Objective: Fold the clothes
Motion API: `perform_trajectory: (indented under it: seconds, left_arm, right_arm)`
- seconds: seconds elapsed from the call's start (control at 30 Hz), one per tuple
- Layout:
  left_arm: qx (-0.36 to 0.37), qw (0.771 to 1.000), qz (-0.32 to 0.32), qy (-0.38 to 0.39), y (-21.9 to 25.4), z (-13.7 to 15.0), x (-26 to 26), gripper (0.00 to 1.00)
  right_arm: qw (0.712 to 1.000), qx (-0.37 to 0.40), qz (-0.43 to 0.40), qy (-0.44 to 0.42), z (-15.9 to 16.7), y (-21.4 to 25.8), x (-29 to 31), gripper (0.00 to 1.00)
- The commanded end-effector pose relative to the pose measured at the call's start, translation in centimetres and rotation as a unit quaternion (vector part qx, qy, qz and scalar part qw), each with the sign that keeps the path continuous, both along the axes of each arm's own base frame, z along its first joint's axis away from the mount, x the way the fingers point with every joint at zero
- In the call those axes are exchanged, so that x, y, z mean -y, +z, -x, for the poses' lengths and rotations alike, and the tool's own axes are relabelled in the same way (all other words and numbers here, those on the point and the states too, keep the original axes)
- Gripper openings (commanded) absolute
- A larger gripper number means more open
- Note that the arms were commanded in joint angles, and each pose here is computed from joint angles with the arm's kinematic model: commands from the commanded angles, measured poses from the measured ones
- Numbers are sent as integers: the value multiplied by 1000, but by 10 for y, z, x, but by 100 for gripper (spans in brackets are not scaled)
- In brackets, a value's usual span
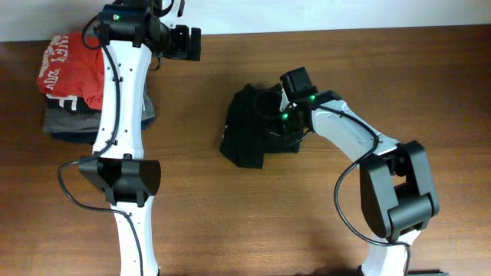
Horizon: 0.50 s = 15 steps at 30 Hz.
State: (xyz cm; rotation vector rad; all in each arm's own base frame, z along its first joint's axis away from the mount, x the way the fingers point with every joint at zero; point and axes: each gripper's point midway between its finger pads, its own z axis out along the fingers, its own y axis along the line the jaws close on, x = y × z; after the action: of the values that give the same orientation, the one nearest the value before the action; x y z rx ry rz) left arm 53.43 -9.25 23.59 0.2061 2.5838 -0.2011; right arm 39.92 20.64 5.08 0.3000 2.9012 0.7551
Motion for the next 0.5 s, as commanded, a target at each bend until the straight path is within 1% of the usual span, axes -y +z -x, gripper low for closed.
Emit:
perform_trajectory:
  seconds: [0.0, 0.23, 0.37, 0.47]
  left_arm:
    - [4, 1000, -6, 1, 2, 0, -2, 99]
    - [5, 1000, -11, -7, 2, 0, -2, 99]
    - [5, 1000, -13, -6, 2, -1, -3, 99]
    - [6, 1000, -22, 0, 1, -1, -7, 99]
  right_arm:
    - [1000, -3, 13, 1, -2, -4, 24, 4]
    - [999, 15, 33, 8, 3, 28, 85, 4]
    - [999, 9, 43, 23, 11, 29, 103, 4]
    - [998, 24, 48, 41, 7, 32, 105, 4]
